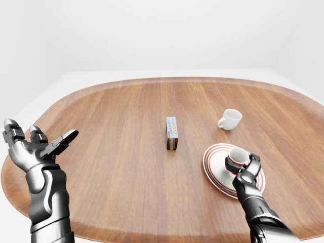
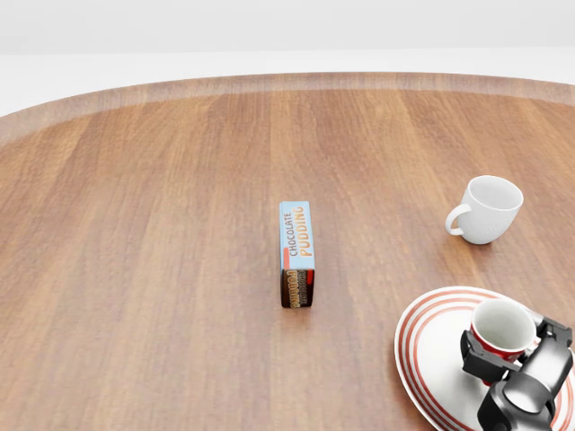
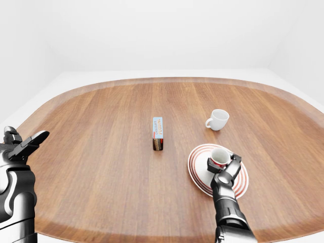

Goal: Pick up the red mug and put it on the plate

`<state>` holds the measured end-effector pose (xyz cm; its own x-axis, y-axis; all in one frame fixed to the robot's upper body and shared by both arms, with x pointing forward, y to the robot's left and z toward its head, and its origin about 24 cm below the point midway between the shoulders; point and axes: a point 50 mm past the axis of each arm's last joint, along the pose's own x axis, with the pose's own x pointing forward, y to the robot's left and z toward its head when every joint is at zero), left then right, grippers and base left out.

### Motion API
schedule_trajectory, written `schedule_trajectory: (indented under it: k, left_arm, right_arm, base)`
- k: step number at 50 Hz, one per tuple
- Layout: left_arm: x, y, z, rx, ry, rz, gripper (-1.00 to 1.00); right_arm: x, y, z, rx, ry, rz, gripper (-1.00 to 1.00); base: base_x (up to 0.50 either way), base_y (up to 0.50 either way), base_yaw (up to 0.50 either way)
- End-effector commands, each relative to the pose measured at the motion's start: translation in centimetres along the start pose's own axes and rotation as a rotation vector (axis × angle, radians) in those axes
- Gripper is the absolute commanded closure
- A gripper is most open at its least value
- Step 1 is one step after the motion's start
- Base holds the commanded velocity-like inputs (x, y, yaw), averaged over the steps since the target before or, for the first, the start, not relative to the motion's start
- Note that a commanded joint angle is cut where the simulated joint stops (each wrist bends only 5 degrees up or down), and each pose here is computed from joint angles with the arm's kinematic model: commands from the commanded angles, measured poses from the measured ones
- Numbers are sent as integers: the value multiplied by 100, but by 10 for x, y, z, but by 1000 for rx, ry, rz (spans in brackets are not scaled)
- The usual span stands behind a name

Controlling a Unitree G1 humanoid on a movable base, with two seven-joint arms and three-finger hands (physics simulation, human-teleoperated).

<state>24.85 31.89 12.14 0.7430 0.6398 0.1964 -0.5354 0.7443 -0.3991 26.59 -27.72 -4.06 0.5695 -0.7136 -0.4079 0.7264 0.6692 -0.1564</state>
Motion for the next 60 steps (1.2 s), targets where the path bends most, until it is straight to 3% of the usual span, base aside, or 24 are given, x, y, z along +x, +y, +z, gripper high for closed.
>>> schedule_trajectory:
  k: [1, 7, 9, 10, 16, 18, 33, 35, 36, 39, 56, 60]
  left_arm:
    - [0, 0, 0, 0, -1, 1, -100]
    - [0, 0, 0, 0, -1, 1, -100]
    - [0, 0, 0, 0, -1, 2, -100]
    - [0, 0, 0, 0, -1, 2, -100]
    - [0, 1, 1, -1, -1, 2, -100]
    - [0, 0, 1, 0, -1, 2, -100]
    - [-1, 1, 2, -1, -2, 4, -100]
    - [-1, 1, 2, 0, -2, 4, -100]
    - [-1, 1, 1, 0, -2, 4, -100]
    - [0, 1, 1, 0, -2, 5, -100]
    - [0, 1, 1, -1, -4, 6, -100]
    - [0, 1, 2, -1, -4, 6, -100]
  right_arm:
    - [1, 0, 2, 15, 4, -2, 100]
    - [1, -1, 2, 19, 2, -2, 69]
    - [1, -1, 2, 17, 4, -3, 55]
    - [1, -1, 1, 16, 5, -3, 38]
    - [1, 0, 0, 10, 9, -2, 31]
    - [0, 1, 0, 7, 10, 1, 18]
    - [1, 1, 0, 2, 8, 1, 7]
    - [1, 0, 1, 5, 5, 1, -5]
    - [1, 1, 0, 3, 6, 2, -44]
    - [0, 1, 0, -1, 6, 3, -100]
    - [-4, -4, 11, 60, -62, 13, -100]
    - [-19, -8, 35, 86, -155, 62, -100]
  base:
    - [0, 0, 0]
    - [0, 0, 0]
    - [0, 0, 0]
    - [0, 0, 0]
    - [0, 0, 0]
    - [0, 0, 0]
    - [0, 0, 0]
    - [0, 0, 0]
    - [0, 0, 0]
    - [0, 0, 0]
    - [0, 0, 0]
    - [0, 0, 0]
